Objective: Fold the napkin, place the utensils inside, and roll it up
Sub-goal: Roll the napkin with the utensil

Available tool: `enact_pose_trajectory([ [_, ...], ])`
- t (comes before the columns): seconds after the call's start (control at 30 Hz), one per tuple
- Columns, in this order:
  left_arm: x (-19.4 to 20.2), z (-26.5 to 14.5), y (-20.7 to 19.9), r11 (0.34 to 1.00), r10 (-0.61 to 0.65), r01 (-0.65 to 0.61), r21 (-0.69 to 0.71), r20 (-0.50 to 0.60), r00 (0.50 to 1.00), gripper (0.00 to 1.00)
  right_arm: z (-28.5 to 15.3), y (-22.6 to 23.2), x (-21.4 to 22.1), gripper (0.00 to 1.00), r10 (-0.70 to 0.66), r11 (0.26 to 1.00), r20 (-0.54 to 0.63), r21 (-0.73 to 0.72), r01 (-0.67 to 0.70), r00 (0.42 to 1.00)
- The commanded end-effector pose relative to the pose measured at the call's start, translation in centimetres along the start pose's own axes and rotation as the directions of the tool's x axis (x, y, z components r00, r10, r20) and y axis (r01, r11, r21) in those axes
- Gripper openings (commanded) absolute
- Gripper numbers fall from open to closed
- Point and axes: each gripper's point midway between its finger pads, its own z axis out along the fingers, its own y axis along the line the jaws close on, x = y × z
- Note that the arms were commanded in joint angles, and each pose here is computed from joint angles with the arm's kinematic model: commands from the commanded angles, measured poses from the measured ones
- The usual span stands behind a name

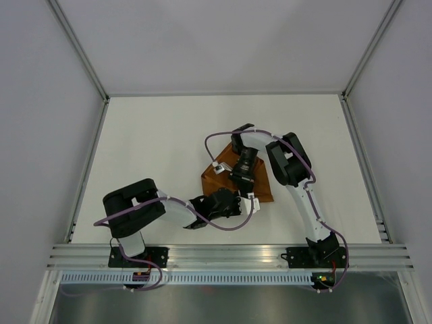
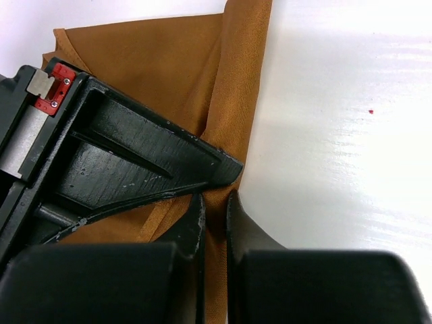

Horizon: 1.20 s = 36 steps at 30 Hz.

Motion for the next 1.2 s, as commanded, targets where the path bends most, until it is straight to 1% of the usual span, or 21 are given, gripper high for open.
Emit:
enact_pose_trajectory([
  [0.0,1.9,0.7,-2.7,0.989,-0.068,0.075,0.129,-0.062,0.996,0.02,0.9,-6.8,-0.7,0.0,-0.159,0.973,-0.043,0.16,0.164,0.986],
  [0.1,1.9,0.5,-2.8,0.982,-0.105,0.113,0.151,-0.058,0.993,0.02,0.5,-6.3,-1.1,0.05,-0.169,0.972,-0.023,0.162,0.17,0.985],
  [0.13,1.7,0.4,-2.8,0.979,-0.117,0.124,0.161,-0.05,0.992,0.02,0.4,-5.9,-1.3,0.13,-0.173,0.972,-0.008,0.157,0.172,0.985],
  [0.2,1.7,0.3,-2.9,0.97,-0.156,0.161,0.182,-0.043,0.987,0.02,-0.4,-5.2,-1.7,0.21,-0.188,0.968,0.016,0.17,0.183,0.982],
  [0.23,1.7,0.2,-2.8,0.967,-0.171,0.175,0.185,-0.039,0.985,0.02,-0.8,-4.9,-2.0,0.31,-0.194,0.967,0.034,0.177,0.185,0.98],
  [0.33,1.3,-0.3,-2.9,0.943,-0.24,0.237,0.234,-0.016,0.971,0.02,-3.0,-3.3,-3.8,0.42,-0.236,0.952,0.123,0.227,0.204,0.964],
  [0.4,1.5,-0.5,-2.6,0.929,-0.281,0.278,0.243,-0.02,0.959,0.02,-4.2,-2.8,-4.2,0.46,-0.231,0.951,0.172,0.25,0.184,0.958],
  [0.43,1.3,-0.6,-2.9,0.92,-0.293,0.286,0.266,-0.014,0.956,0.02,-5.4,-2.4,-5.0,0.48,-0.264,0.935,0.203,0.294,0.199,0.943],
  [0.5,1.5,-0.8,-2.7,0.908,-0.325,0.317,0.274,-0.016,0.945,0.02,-6.7,-2.1,-5.2,0.48,-0.246,0.935,0.264,0.319,0.156,0.933],
  [0.53,1.4,-0.9,-2.9,0.899,-0.336,0.325,0.294,-0.015,0.942,0.02,-8.3,-1.9,-6.1,0.49,-0.291,0.909,0.301,0.383,0.165,0.908],
  [0.6,1.5,-1.0,-2.8,0.885,-0.366,0.354,0.303,-0.018,0.931,0.02,-9.4,-2.4,-5.6,0.5,-0.277,0.9,0.356,0.42,0.112,0.892],
  [0.67,1.4,-1.1,-2.6,0.867,-0.397,0.378,0.325,-0.01,0.918,0.02,-11.9,-2.3,-6.3,0.5,-0.322,0.866,0.421,0.493,0.084,0.848],
  [0.8,1.5,-1.3,-2.5,0.816,-0.476,0.448,0.365,-0.016,0.88,0.02,-14.9,-2.9,-4.1,0.51,-0.34,0.85,0.535,0.527,0.009,0.774],
  [0.83,1.4,-1.4,-2.3,0.802,-0.495,0.462,0.378,-0.012,0.869,0.02,-16.3,-2.6,-4.2,0.51,-0.391,0.821,0.544,0.571,0.014,0.743],
  [0.9,1.6,-1.5,-2.3,0.771,-0.534,0.497,0.397,-0.021,0.845,0.02,-16.7,-3.1,-2.3,0.51,-0.402,0.81,0.557,0.587,-0.002,0.726],
  [0.97,1.5,-1.6,-2.1,0.739,-0.57,0.527,0.42,-0.029,0.821,0.02,-17.7,-2.7,-1.5,0.51,-0.477,0.757,0.526,0.653,0.025,0.704],
  [1.0,1.4,-1.6,-2.1,0.728,-0.578,0.532,0.433,-0.031,0.816,0.02,-16.8,-2.9,-0.4,0.51,-0.476,0.755,0.52,0.655,0.027,0.709],
  [1.03,1.6,-1.6,-2.0,0.716,-0.585,0.536,0.447,-0.034,0.81,0.02,-17.1,-2.1,-0.2,0.51,-0.52,0.723,0.495,0.689,0.049,0.696],
  [1.1,1.4,-1.7,-2.0,0.678,-0.623,0.572,0.462,-0.052,0.78,0.02,-15.3,-1.8,1.0,0.51,-0.554,0.698,0.455,0.711,0.091,0.697],
  [1.13,1.6,-1.7,-2.1,0.657,-0.637,0.584,0.477,-0.065,0.768,0.02,-16.0,-0.8,0.9,0.51,-0.611,0.643,0.421,0.758,0.111,0.67],
  [1.17,1.5,-1.7,-1.9,0.639,-0.652,0.599,0.483,-0.072,0.754,0.02,-14.4,-0.8,1.8,0.52,-0.609,0.648,0.416,0.752,0.121,0.675],
])
